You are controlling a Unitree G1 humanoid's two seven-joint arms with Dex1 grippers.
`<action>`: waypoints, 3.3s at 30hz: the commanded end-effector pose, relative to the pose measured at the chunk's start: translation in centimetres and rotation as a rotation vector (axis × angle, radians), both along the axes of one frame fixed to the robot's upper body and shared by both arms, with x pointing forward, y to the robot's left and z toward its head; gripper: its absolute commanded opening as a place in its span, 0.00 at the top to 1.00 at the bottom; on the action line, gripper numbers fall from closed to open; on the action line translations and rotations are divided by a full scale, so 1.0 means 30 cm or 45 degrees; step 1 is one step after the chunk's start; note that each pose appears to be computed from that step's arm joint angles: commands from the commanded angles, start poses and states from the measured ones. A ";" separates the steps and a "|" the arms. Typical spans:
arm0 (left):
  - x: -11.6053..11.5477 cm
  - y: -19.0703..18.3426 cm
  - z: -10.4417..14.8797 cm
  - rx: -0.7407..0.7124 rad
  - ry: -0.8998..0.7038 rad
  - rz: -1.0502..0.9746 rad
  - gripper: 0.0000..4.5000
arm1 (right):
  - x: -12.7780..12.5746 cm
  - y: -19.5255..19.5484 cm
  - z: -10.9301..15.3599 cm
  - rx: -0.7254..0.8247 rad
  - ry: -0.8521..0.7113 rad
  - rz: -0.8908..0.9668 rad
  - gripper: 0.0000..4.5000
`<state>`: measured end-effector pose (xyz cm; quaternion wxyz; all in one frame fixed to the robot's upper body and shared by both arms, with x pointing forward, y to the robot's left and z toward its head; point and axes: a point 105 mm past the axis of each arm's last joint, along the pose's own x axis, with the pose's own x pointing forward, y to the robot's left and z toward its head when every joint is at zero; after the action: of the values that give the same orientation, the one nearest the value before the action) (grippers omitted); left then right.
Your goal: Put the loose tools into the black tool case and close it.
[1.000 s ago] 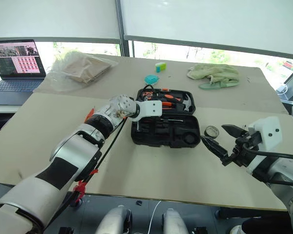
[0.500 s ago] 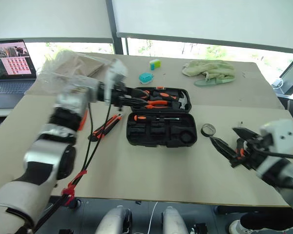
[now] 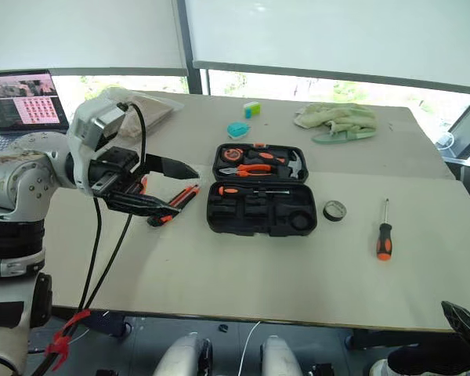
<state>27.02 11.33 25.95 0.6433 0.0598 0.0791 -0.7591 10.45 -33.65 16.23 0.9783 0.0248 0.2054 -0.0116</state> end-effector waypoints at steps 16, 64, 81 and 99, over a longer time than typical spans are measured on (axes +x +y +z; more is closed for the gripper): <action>-0.025 -0.015 0.005 0.050 -0.184 -0.054 0.01 | 0.503 -0.034 -0.201 -0.035 -0.028 -0.042 0.00; 0.089 0.084 -0.023 0.181 -0.230 0.192 0.00 | 0.937 0.481 -0.002 -0.979 -0.175 1.768 0.77; 0.051 0.091 -0.026 0.167 -0.239 0.222 0.00 | 0.966 0.570 0.040 -0.883 -0.283 1.801 0.77; 0.051 0.079 -0.026 0.166 -0.259 0.222 0.00 | 0.994 0.564 0.027 -0.910 -0.263 1.745 0.66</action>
<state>28.96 13.78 24.18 0.7094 0.1591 0.0897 -0.6807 39.88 -16.71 15.42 0.7234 -0.4122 0.0942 0.5458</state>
